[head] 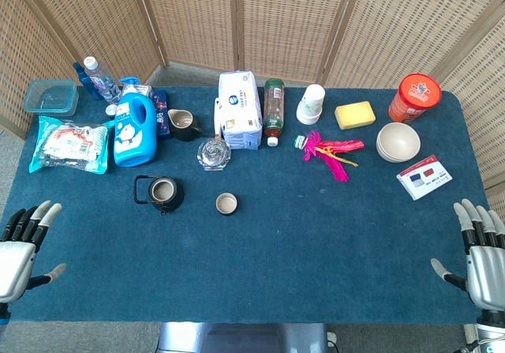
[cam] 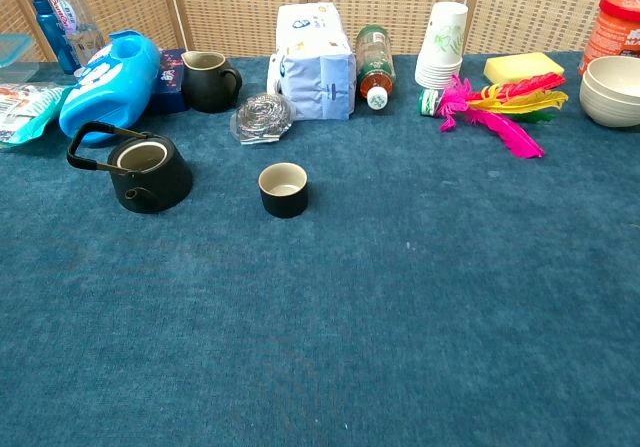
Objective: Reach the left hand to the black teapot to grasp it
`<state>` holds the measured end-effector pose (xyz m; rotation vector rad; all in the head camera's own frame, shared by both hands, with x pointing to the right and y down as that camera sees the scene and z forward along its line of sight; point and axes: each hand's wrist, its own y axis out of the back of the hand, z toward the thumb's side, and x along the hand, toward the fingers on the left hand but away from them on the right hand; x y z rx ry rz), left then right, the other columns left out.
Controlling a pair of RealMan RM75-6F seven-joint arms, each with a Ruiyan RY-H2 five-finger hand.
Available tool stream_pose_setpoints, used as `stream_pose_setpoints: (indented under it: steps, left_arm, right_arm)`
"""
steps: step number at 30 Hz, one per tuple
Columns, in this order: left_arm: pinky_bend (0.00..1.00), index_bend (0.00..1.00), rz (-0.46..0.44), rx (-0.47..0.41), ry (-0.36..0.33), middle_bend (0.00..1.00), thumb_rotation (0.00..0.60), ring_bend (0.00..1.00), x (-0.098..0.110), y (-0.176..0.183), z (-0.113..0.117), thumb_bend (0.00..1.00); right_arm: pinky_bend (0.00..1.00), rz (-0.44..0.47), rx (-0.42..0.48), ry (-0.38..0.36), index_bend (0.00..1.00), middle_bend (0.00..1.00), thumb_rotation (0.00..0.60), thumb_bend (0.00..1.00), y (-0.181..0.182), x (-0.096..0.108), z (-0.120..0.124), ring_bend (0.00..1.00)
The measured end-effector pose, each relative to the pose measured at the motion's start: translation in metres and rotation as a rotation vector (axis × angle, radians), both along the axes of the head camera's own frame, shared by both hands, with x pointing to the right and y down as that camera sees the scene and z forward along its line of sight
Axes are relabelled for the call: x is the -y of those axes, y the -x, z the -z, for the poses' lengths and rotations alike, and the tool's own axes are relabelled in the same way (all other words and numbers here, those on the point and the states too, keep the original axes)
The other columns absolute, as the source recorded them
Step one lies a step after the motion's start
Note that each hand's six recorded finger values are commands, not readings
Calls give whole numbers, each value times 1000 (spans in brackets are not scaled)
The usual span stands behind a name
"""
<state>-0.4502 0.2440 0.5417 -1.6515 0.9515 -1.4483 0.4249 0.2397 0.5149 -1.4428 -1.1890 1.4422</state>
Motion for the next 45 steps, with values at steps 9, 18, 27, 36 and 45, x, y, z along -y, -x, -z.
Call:
stream_pose_setpoints:
  steps: [9, 18, 27, 36, 45]
  left_arm:
    - [27, 0, -20, 0, 14, 0, 600, 0, 3, 0, -7, 0]
    - [44, 0, -232, 45, -123, 0, 600, 0, 43, 15, -33, 0]
    - [50, 0, -510, 143, -230, 0, 600, 0, 97, -1, -84, 0]
    - [50, 0, -642, 129, -190, 0, 600, 0, 124, -62, -137, 0]
    - [50, 0, -694, 174, -199, 0, 600, 0, 134, -99, -158, 0]
  right_arm:
    - [0, -1, 9, 1, 0, 0, 600, 0, 0, 0, 1, 0]
    - [0, -15, 6, 20, 0, 0, 600, 0, -1, 2, -4, 0]
    - [0, -19, -41, 16, 0, 0, 600, 0, -2, 3, -10, 0]
    - [0, -18, -65, 39, 0, 0, 600, 0, 0, 5, -19, 0]
    - [0, -21, -54, 42, 0, 0, 600, 0, -1, 5, -18, 0]
